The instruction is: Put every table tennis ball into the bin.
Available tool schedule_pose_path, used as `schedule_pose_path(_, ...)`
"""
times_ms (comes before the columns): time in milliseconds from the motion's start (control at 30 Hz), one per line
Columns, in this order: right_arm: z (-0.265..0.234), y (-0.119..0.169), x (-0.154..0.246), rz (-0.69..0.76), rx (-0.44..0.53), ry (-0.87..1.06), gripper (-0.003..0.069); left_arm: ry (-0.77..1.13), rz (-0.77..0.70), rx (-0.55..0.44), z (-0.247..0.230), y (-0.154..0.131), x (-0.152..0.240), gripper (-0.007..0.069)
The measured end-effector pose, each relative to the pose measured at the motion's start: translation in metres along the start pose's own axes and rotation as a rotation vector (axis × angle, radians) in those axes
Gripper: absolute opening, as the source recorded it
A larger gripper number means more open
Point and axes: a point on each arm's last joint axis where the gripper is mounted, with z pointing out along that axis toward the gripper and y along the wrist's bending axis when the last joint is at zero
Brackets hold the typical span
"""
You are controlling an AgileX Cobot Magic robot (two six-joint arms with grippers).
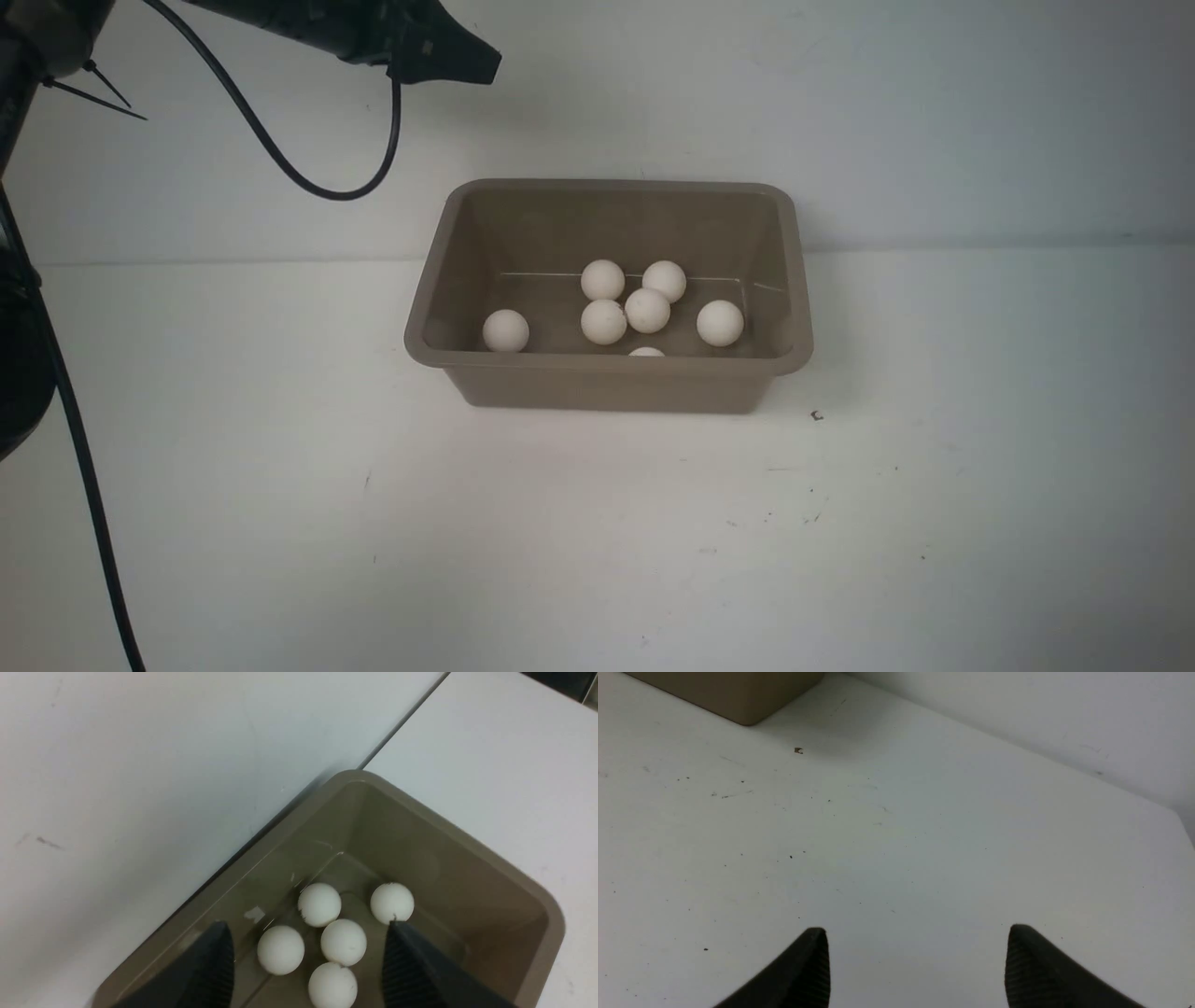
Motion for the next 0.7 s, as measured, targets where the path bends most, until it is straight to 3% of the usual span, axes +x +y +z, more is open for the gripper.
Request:
schedule_pose_path(200,0.0,0.0,0.0,0.0,0.002,-0.003,0.0462,-0.075,-0.034,0.058,0.0,-0.005,-0.007,0.0394)
schedule_pose_path(467,0.0,0.0,0.0,0.0,0.002,-0.004,0.0462,-0.321,-0.131,0.293,0.002,-0.032,-0.034,0.0394)
schedule_pose_path(700,0.0,0.0,0.0,0.001,0.002,-0.004,0.0462,-0.362,-0.193,0.333,-0.002,-0.033,-0.038,0.0394)
